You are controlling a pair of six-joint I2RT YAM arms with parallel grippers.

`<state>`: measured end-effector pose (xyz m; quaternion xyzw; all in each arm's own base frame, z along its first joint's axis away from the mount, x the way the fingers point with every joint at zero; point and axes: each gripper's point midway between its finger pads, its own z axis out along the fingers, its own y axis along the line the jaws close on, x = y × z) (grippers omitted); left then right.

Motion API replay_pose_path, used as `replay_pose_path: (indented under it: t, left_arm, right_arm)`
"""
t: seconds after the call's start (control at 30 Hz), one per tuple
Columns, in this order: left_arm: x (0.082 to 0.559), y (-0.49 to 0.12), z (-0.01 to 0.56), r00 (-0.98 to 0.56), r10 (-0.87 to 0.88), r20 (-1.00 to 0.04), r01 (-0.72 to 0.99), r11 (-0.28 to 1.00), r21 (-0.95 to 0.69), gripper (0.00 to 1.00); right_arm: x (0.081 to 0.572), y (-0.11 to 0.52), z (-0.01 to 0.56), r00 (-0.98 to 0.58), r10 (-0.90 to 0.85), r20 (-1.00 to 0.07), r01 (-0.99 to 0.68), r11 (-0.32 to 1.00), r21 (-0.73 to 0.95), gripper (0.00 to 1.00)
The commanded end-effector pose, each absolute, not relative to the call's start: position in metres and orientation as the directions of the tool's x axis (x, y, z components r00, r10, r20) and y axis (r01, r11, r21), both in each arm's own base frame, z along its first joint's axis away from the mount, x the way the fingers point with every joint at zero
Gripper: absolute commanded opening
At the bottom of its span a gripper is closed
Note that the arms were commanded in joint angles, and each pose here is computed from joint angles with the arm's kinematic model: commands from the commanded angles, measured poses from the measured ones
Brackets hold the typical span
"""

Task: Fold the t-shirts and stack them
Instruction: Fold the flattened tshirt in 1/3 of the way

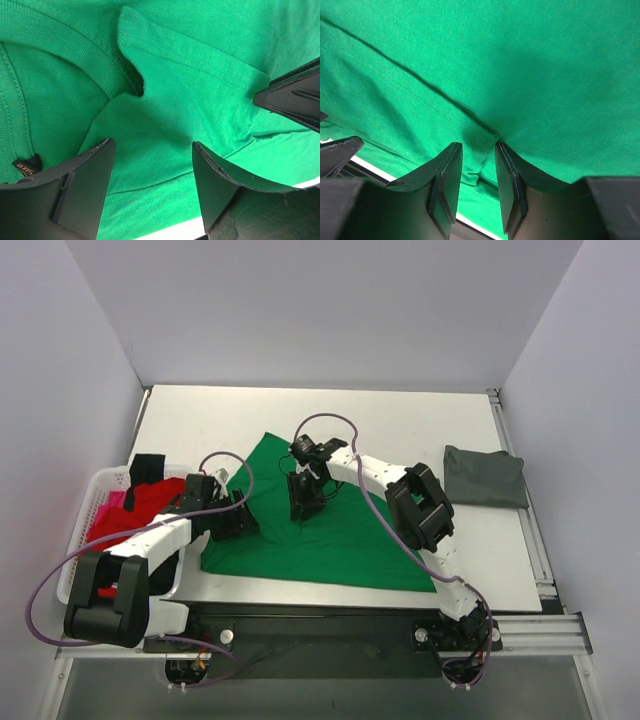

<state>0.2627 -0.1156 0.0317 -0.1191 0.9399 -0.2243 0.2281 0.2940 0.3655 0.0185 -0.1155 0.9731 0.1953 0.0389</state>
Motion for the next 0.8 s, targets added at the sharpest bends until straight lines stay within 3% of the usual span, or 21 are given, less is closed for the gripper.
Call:
replay_pose_path:
  t: [0.0, 0.13, 0.33, 0.77]
  left_arm:
    - [0.267, -0.116, 0.033, -0.866, -0.314, -0.389, -0.097, 0.869, -0.486, 0.73]
    - [0.267, -0.115, 0.032, -0.869, -0.315, -0.383, -0.101, 0.869, -0.484, 0.74]
    - [0.265, -0.113, 0.028, -0.871, -0.326, -0.368, -0.122, 0.868, -0.481, 0.74]
    - [0.262, -0.108, 0.028, -0.868, -0.345, -0.357, -0.154, 0.871, -0.467, 0.74]
  right_arm:
    - [0.298, 0.370, 0.025, -0.969, -0.204, -0.136, -0.241, 0.902, 0.359, 0.33]
    - [0.297, 0.371, 0.020, -0.970, -0.209, -0.125, -0.241, 0.902, 0.357, 0.28]
    - [0.299, 0.370, 0.021, -0.968, -0.209, -0.138, -0.245, 0.905, 0.349, 0.01]
    - [0.297, 0.348, 0.043, -0.966, -0.164, -0.199, -0.219, 0.930, 0.294, 0.00]
